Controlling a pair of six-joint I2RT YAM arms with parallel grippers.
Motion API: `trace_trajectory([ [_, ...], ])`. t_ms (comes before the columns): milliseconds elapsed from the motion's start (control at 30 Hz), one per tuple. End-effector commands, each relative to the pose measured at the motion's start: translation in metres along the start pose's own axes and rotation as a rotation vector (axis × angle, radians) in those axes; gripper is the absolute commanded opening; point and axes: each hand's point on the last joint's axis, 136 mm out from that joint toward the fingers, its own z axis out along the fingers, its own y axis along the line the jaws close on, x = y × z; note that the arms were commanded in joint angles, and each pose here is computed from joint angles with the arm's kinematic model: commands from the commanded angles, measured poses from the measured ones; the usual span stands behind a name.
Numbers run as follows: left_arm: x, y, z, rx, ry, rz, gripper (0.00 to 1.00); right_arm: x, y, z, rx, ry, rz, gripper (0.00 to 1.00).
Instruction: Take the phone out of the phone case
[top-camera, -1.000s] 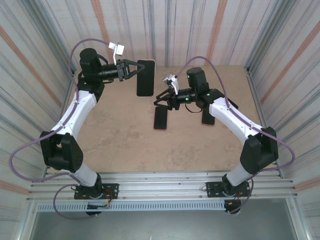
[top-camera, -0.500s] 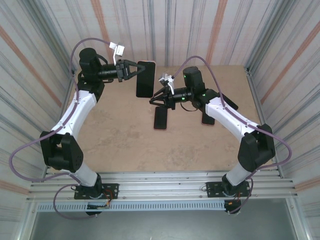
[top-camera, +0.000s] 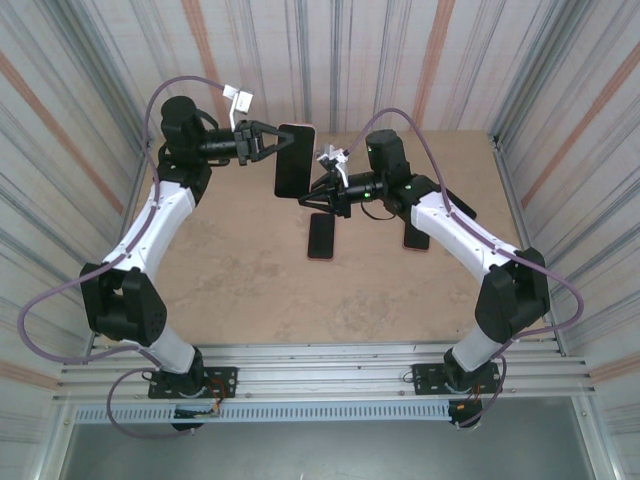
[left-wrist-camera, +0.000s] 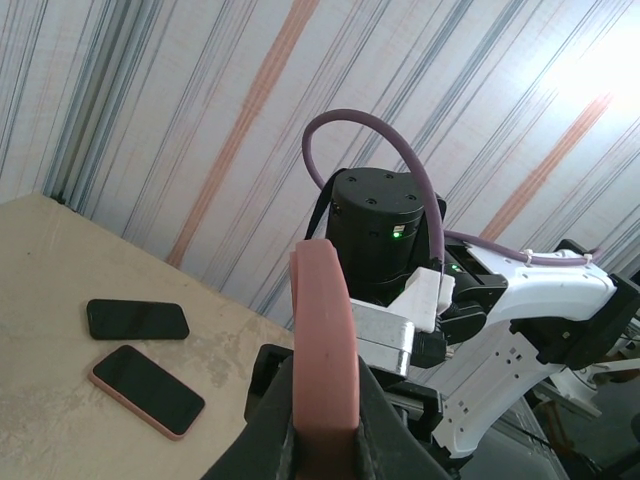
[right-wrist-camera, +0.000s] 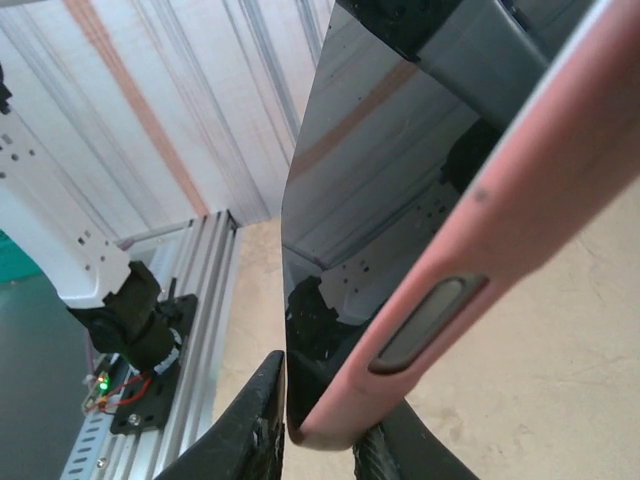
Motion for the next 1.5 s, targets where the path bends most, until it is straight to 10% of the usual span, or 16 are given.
trace_trajectory([
  [0,-0.013,-0.032,-0.003,0.035,-0.014,0.081,0.00,-0.005,0.007,0.003,-0.041,0.004,-0.027,0.20],
  [1467,0.009,-0.041,0.006,0.083,0.066,-0.074,0.00,-0.008,-0.012,0.002,0.081,0.122,-0.254,0.12],
])
